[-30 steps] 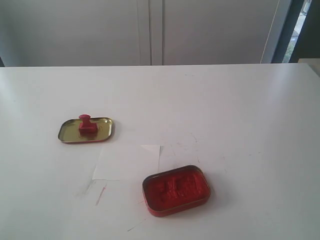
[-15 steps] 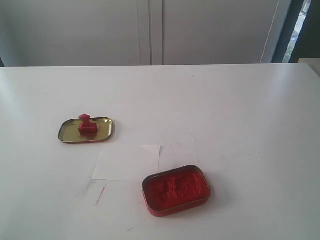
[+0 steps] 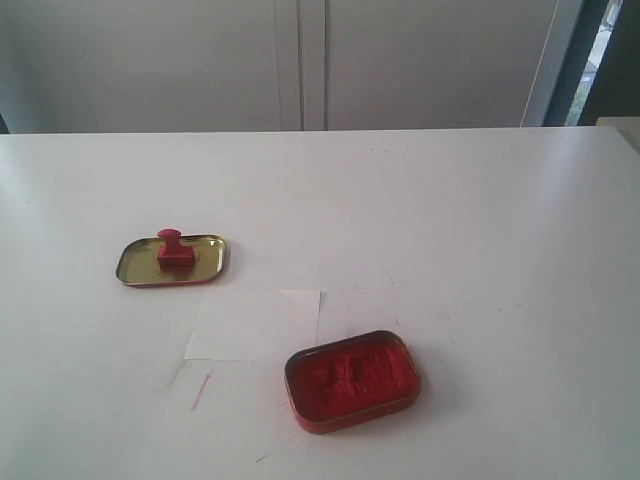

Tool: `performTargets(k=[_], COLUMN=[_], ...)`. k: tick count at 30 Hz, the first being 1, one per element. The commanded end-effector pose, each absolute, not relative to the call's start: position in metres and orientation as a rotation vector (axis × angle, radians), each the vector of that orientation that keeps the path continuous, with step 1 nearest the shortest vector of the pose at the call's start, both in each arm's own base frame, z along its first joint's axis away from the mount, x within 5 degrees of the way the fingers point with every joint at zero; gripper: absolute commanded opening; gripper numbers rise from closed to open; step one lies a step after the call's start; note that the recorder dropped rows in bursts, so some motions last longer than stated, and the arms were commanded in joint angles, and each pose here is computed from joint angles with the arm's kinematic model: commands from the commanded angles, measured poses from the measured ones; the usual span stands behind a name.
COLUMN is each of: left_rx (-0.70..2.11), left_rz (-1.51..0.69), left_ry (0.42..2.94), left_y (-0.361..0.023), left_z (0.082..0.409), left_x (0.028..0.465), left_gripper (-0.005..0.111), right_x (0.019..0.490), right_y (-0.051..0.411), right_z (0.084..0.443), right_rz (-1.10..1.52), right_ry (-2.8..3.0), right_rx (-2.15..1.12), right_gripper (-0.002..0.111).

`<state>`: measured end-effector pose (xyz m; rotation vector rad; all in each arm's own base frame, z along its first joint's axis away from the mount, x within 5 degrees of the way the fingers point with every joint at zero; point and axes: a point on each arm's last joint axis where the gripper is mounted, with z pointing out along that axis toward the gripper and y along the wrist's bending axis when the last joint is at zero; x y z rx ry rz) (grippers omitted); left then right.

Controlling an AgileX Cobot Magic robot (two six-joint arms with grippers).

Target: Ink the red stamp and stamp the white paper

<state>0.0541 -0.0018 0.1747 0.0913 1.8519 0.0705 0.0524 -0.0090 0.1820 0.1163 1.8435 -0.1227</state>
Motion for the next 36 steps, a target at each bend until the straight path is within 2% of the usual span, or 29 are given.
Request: performTargets(k=[1, 19, 25, 36], left_rx=[0.034, -0.060, -0.074, -0.143], left_rz=[0.016, -0.069, -0.050, -0.120], left_ry=[1.852, 1.839, 1.729, 1.722], left_y=[-0.003, -0.003, -0.001, -0.002], left_z=[0.173, 0.174, 0.184, 0.184], left_x=[0.054, 0.054, 0.056, 0.057], left_gripper=[0.000, 0.000, 0.000, 0.000], right_x=[0.053, 0.053, 0.053, 0.053], right_y=[-0.009, -0.009, -0.009, -0.009], right_z=[0.182, 0.182, 0.182, 0.182], right_rz=[-0.116, -0.116, -0.116, -0.116], right_ry=[1.829, 1.829, 1.829, 1.829], right_rx=[0.118, 0.118, 0.118, 0.118], right_gripper=[0.000, 0.000, 0.000, 0.000])
